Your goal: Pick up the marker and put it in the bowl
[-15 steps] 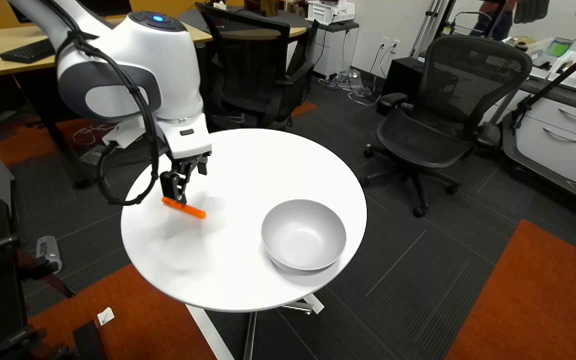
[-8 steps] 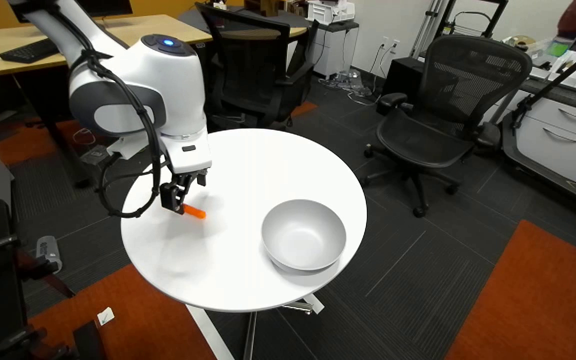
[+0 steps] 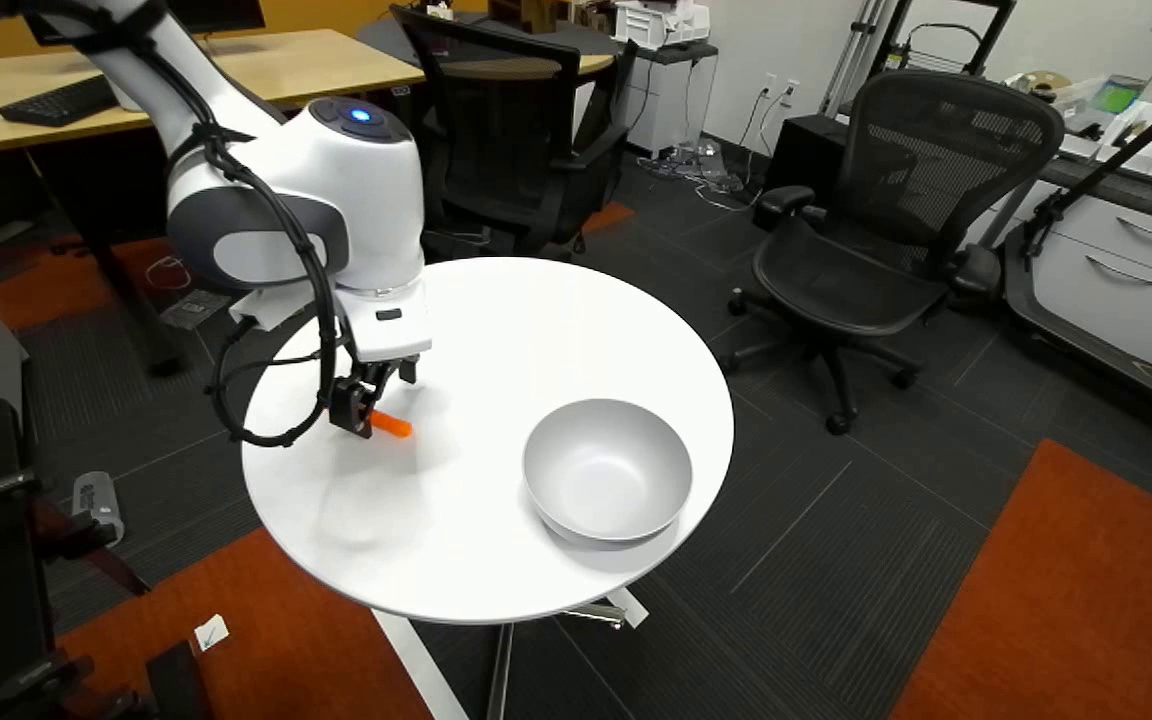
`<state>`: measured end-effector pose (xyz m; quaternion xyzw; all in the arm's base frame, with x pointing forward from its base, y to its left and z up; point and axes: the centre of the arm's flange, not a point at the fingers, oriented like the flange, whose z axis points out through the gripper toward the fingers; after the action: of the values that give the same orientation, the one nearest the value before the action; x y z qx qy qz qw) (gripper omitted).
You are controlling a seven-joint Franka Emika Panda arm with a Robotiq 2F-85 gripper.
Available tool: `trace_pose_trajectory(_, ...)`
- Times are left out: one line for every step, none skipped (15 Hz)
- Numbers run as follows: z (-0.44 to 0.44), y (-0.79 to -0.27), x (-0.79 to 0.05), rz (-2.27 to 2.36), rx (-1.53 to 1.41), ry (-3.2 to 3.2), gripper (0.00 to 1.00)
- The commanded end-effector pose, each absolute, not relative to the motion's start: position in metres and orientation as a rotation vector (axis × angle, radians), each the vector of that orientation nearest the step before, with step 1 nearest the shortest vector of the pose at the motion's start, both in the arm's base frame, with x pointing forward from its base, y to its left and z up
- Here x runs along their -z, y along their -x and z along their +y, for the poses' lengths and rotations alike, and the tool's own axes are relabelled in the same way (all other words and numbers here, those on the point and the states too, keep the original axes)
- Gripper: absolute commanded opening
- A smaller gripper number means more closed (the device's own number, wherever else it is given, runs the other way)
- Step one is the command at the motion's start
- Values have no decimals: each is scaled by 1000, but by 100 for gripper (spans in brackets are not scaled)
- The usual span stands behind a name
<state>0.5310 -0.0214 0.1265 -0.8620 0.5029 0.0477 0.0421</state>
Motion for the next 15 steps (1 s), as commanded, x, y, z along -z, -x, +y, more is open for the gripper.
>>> trace_pose_trajectory(-21,-534,-114,1552,-190,2631,75)
trace_pose_trajectory(-20,-533,-112,1558,-198,2640,72)
trace_pose_trajectory(-20,-532,-110,1562,-201,2641,66)
trace_pose_trajectory(-20,-534,-112,1563,-195,2639,57)
trace_pose_trajectory(-20,-536,-113,1564,-191,2639,51)
trace_pose_trajectory(-20,-537,-114,1564,-188,2640,43)
trace_pose_trajectory(-20,-538,-115,1563,-184,2641,36)
trace_pose_trajectory(-20,-539,-116,1562,-181,2642,29)
trace_pose_trajectory(-20,-540,-118,1563,-178,2643,20)
trace_pose_trajectory(-20,-541,-119,1563,-175,2644,14)
trace_pose_trajectory(-21,-543,-121,1564,-169,2645,5)
trace_pose_trajectory(-21,-544,-123,1563,-166,2646,3)
trace_pose_trajectory(-21,-544,-126,1563,-159,2648,6)
trace_pose_trajectory(-21,-544,-131,1560,-143,2652,6)
trace_pose_trajectory(-20,-544,-140,1558,-115,2661,6)
